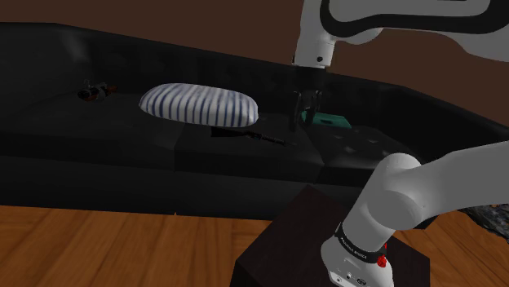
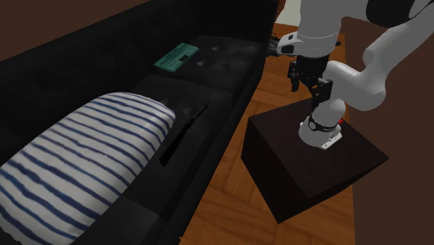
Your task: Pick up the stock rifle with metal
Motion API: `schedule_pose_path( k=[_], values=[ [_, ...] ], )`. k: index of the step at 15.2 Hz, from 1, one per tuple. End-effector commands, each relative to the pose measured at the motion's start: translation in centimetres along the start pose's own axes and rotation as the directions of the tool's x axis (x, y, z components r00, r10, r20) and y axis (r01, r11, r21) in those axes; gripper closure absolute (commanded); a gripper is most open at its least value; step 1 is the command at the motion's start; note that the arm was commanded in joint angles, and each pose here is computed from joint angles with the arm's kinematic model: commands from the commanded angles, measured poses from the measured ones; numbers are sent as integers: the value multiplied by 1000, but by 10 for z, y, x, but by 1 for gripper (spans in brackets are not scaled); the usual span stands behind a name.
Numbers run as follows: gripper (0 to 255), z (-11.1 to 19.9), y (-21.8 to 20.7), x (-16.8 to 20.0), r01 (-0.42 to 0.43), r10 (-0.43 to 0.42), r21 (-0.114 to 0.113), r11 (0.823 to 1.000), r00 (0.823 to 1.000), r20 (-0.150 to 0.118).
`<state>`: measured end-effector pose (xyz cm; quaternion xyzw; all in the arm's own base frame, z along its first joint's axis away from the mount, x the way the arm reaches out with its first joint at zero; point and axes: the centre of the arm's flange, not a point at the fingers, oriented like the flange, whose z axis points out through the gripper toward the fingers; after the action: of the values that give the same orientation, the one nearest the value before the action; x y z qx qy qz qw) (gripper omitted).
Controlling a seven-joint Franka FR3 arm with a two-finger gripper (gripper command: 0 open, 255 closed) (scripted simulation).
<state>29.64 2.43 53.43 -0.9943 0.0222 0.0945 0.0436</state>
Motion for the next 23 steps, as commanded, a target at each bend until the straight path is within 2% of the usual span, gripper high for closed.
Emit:
schedule_pose_path(
  k=[1,6,12,17,23],
  values=[
    [0,0,0,0,0,0,0,1000,1000,0],
    [0,27,49,25,103,-103,-18,995,994,-36],
    [0,58,105,63,223,-226,-45,974,971,-77],
    [0,81,148,101,320,-326,-71,945,939,-108],
    [0,105,195,153,430,-442,-107,896,886,-141]
  ],
)
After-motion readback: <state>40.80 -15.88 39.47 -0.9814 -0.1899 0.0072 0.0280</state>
